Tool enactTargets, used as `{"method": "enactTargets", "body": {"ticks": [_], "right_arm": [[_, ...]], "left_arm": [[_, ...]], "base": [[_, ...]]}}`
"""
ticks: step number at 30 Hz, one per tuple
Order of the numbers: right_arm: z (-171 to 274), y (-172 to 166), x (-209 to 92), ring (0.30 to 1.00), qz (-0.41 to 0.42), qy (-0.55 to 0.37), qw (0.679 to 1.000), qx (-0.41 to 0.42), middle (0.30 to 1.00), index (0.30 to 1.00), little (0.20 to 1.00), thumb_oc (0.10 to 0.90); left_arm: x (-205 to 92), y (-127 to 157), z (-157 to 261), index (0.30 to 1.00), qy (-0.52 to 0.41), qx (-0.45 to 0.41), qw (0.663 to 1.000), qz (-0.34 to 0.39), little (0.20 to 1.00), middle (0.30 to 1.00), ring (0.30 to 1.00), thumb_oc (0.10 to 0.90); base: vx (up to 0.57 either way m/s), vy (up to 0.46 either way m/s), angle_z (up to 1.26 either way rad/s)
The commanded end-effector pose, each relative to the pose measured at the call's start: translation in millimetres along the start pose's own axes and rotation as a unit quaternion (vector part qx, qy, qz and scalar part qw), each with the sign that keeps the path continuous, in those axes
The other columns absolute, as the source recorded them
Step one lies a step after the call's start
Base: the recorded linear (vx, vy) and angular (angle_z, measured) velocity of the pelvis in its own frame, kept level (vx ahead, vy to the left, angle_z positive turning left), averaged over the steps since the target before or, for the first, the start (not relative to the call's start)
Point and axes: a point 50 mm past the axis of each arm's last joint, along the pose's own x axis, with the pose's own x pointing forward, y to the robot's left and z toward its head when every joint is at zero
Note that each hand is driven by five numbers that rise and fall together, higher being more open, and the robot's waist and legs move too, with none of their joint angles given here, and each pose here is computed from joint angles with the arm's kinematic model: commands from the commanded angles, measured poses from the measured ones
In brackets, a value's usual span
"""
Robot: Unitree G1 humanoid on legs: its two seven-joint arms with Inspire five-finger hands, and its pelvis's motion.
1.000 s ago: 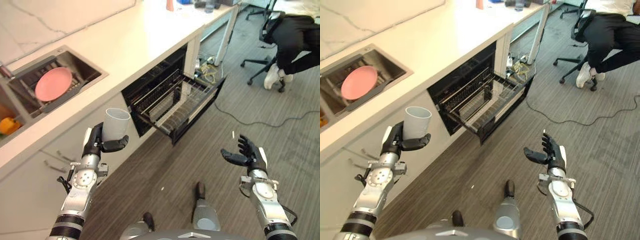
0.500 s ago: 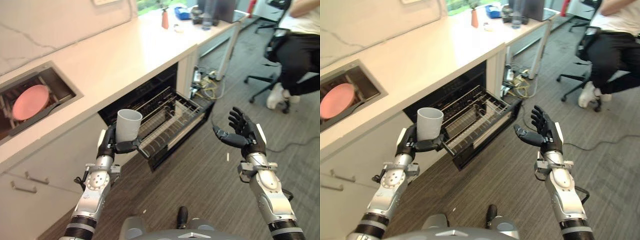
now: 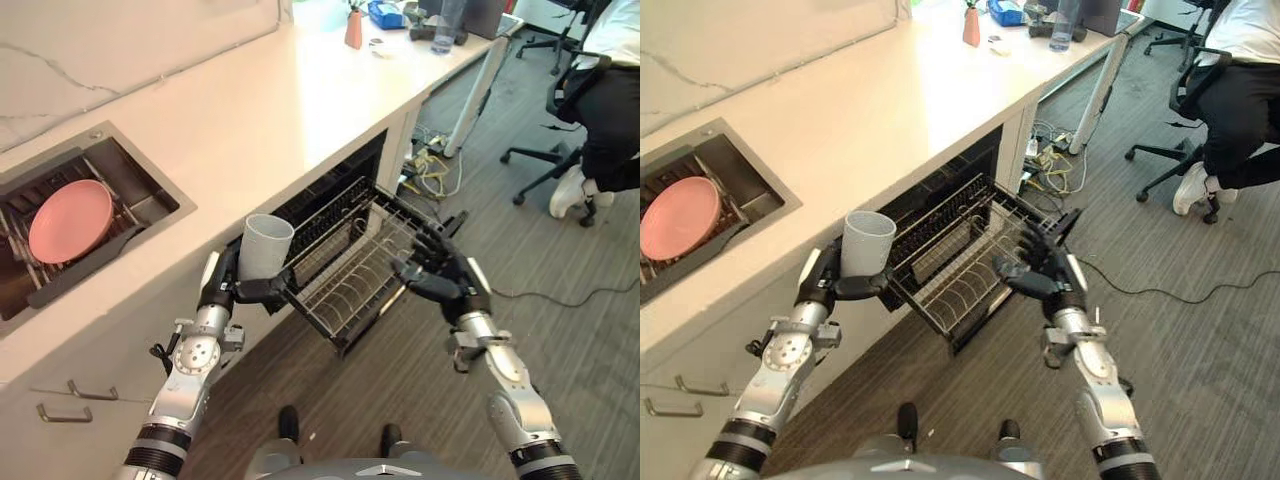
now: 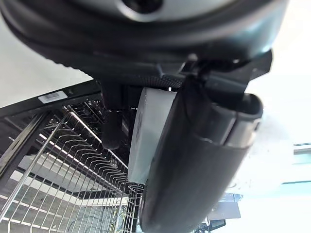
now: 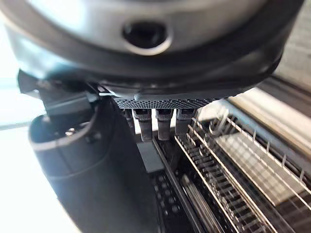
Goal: Place the dishes in the dishwasher.
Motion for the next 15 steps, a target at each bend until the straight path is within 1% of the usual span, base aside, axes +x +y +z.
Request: {"method": "enactTargets", "body": {"ticks": [1, 3, 4, 5, 8, 10, 11, 12, 14, 15], "right_arm": [[40, 19, 12, 0.900, 0.055, -0.103, 0.991, 0.068, 0.900, 0.900, 0.900, 0.800], [39, 31, 13, 0.900, 0.080, -0.097, 0.988, 0.091, 0.900, 0.900, 0.900, 0.800], [39, 31, 13, 0.900, 0.080, -0.097, 0.988, 0.091, 0.900, 0.900, 0.900, 0.800], [38, 40, 13, 0.900, 0.098, -0.094, 0.984, 0.115, 0.900, 0.900, 0.900, 0.800], [37, 56, 14, 0.900, 0.123, -0.085, 0.978, 0.144, 0.900, 0.900, 0.900, 0.800], [37, 60, 15, 0.900, 0.127, -0.084, 0.977, 0.149, 0.900, 0.900, 0.900, 0.800], [38, 66, 16, 0.900, 0.133, -0.083, 0.977, 0.147, 0.900, 0.900, 0.900, 0.800], [43, 76, 20, 0.900, 0.144, -0.085, 0.975, 0.147, 0.900, 0.900, 0.900, 0.800], [43, 76, 20, 0.900, 0.144, -0.086, 0.975, 0.147, 0.900, 0.900, 0.900, 0.800], [51, 91, 26, 0.900, 0.159, -0.094, 0.969, 0.162, 0.900, 0.900, 0.900, 0.800]], "left_arm": [[18, -4, 53, 0.300, -0.133, 0.024, 0.991, -0.009, 0.300, 0.300, 0.300, 0.400], [23, -11, 56, 0.300, -0.137, 0.031, 0.990, -0.012, 0.300, 0.300, 0.300, 0.400], [24, -11, 56, 0.300, -0.137, 0.031, 0.990, -0.012, 0.300, 0.300, 0.300, 0.400], [28, -19, 60, 0.300, -0.141, 0.030, 0.989, -0.011, 0.300, 0.300, 0.300, 0.400], [31, -30, 60, 0.300, -0.139, 0.035, 0.990, -0.010, 0.300, 0.300, 0.300, 0.400], [32, -34, 60, 0.300, -0.137, 0.038, 0.990, -0.009, 0.300, 0.300, 0.300, 0.400], [36, -40, 63, 0.300, -0.141, 0.043, 0.989, -0.005, 0.300, 0.300, 0.300, 0.400], [46, -51, 70, 0.300, -0.146, 0.058, 0.988, 0.000, 0.300, 0.300, 0.300, 0.400], [47, -51, 70, 0.300, -0.147, 0.057, 0.987, 0.000, 0.300, 0.300, 0.300, 0.400], [53, -64, 79, 0.300, -0.162, 0.081, 0.983, -0.004, 0.300, 0.300, 0.300, 0.400]], "base": [[0.05, 0.029, 0.01], [0.03, 0.000, -0.07], [0.05, -0.015, -0.10], [0.06, -0.026, -0.16], [0.06, -0.031, -0.19], [0.04, -0.028, -0.23], [0.05, -0.058, -0.22], [0.04, -0.046, -0.14], [0.02, -0.030, -0.10], [0.03, -0.038, -0.10]]}}
